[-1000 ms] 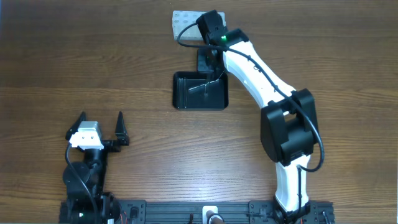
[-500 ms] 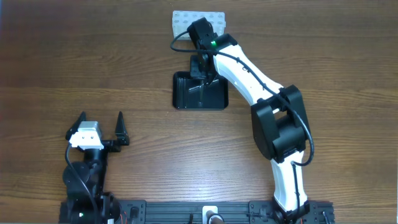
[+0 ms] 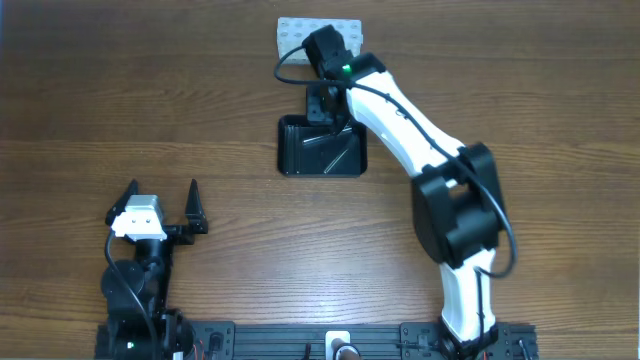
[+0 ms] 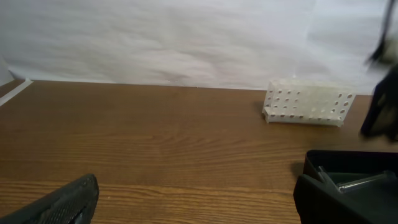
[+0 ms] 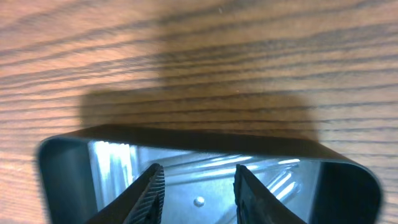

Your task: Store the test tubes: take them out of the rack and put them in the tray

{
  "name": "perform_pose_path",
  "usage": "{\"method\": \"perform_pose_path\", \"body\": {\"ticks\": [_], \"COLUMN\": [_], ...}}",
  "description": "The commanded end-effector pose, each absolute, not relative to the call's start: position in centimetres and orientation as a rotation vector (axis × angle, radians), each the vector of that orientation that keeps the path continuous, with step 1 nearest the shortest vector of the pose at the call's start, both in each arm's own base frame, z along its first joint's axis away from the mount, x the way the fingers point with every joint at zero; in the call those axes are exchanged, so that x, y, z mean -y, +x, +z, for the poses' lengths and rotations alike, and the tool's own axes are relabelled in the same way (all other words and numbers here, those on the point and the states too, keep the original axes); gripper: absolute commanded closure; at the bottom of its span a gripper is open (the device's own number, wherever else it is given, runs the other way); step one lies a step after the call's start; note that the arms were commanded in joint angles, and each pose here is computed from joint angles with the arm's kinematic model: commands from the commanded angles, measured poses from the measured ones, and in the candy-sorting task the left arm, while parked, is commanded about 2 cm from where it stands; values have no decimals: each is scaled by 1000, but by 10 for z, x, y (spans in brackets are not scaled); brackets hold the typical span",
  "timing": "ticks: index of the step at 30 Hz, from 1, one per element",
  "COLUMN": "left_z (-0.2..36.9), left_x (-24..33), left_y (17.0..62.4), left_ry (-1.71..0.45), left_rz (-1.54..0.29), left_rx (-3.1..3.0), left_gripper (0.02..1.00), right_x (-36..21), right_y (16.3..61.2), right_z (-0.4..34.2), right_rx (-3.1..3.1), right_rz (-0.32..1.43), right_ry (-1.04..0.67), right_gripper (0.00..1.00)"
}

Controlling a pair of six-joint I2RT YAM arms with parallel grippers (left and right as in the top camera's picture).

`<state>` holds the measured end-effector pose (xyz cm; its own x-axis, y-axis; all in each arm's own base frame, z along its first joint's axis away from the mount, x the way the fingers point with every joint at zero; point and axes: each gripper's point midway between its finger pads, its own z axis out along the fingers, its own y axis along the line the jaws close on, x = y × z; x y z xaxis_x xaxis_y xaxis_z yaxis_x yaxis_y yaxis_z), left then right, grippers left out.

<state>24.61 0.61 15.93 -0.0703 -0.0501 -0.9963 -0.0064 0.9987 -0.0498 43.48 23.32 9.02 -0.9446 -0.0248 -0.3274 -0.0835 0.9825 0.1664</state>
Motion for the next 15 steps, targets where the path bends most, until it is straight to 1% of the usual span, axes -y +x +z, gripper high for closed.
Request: {"method": "perform_pose_path", "body": {"ticks": [1, 2, 3, 4, 6, 9, 12, 15], "left_z": [157, 157, 157, 157, 157, 157, 157, 157], "left_x": [-5, -5, -5, -5, -5, -5, -5, -5], "left_y": [246, 246, 246, 246, 246, 246, 246, 246], "left_ry": [-32, -32, -32, -32, -32, -32, -32, -32], "left_rz": [-36, -36, -36, -36, -36, -36, -36, -36], "left_rx": [-1642, -1642, -1642, -1642, -1643, -1643, -1643, -1642], "left_gripper": [18, 18, 20, 18, 18, 20, 18, 18], "right_x": [-215, -206, -198, -187, -165, -123, -80, -41], "right_y": [434, 431, 429, 425, 417, 400, 373, 335], "right_z": [223, 243, 259, 276, 303, 330, 339, 334], "right_rx": [-2477, -2429, -2389, -2345, -2256, -2131, -2031, -1961], "right_rz": [225, 211, 201, 191, 180, 170, 124, 41], "right_ry": [-252, -269, -277, -271, -247, -156, -98, -64], "right_gripper": [305, 156, 31, 7, 9, 9, 7, 9]}}
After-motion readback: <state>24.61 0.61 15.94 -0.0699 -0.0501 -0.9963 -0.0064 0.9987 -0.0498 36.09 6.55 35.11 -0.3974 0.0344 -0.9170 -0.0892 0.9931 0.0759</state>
